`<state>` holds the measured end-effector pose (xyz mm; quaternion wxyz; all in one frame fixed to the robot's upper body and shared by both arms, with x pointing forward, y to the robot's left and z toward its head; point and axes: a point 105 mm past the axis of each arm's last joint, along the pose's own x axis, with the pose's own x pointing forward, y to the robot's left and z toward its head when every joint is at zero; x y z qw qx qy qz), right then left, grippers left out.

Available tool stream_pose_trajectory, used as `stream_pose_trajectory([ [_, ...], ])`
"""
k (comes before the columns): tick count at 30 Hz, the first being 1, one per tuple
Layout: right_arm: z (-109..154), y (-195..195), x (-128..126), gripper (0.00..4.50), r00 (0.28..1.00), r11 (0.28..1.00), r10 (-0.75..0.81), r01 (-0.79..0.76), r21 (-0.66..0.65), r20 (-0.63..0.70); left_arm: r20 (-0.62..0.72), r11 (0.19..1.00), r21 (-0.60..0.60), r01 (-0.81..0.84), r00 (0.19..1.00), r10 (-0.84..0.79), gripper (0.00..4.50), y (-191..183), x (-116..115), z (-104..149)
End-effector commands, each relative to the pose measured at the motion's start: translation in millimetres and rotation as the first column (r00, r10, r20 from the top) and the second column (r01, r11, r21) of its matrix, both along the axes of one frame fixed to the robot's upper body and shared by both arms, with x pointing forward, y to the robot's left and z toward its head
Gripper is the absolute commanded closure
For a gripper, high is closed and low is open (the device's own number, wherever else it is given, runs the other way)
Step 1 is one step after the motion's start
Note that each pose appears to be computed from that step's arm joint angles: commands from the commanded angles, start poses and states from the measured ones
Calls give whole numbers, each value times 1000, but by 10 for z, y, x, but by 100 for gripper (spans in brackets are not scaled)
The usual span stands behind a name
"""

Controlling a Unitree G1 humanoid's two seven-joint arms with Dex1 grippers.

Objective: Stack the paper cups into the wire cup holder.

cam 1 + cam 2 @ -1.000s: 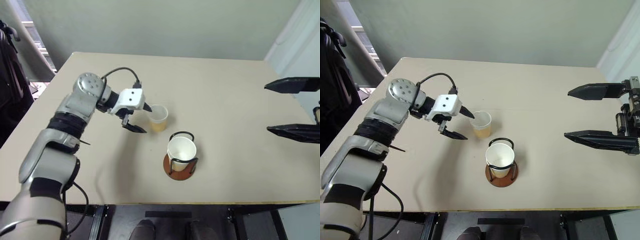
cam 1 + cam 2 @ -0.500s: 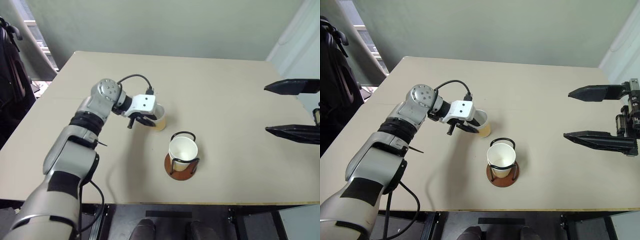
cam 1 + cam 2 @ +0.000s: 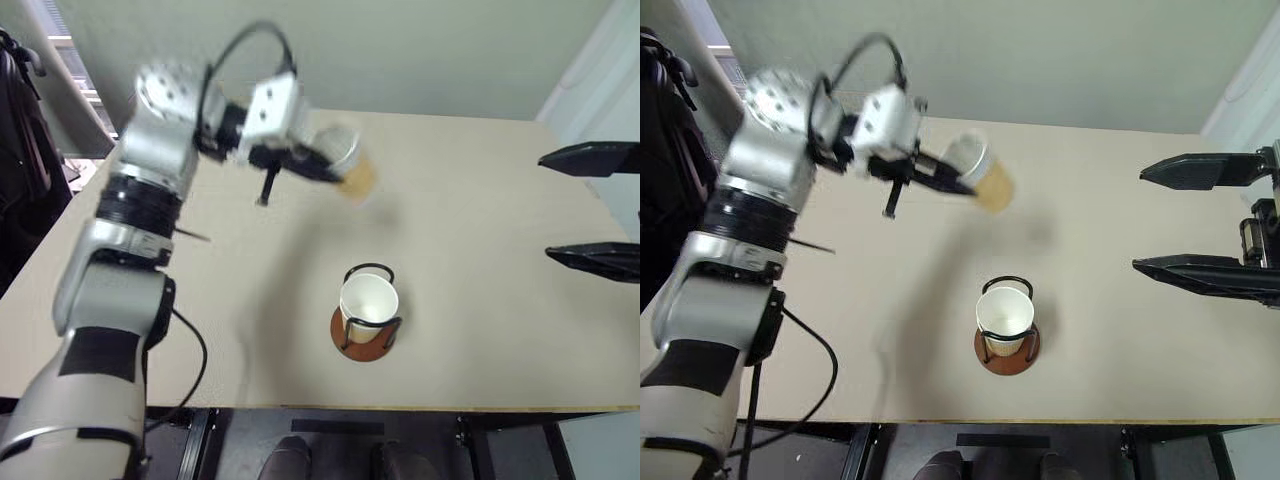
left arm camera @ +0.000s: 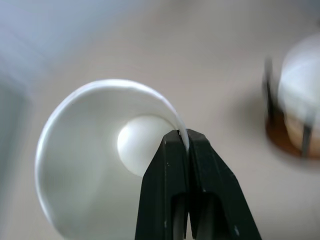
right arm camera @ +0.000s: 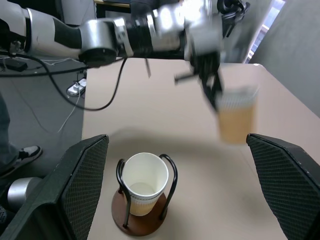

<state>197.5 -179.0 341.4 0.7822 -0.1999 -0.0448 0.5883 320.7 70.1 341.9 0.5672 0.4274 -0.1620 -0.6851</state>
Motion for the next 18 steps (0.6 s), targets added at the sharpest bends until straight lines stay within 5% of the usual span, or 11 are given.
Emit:
stream_pose_trajectory([
  [1,61,-11,-8,0,999,1000,-20,20,-13,41,-1,969,13,248,969,-248,447,-135,-555,136],
  [7,66,-17,-25,0,999,999,-29,30,-23,46,-100,943,215,255,966,-238,447,-48,-618,-352],
  [18,49,-144,-58,0,996,995,-84,86,-41,39,-131,914,319,249,967,-218,447,-60,-488,-640],
])
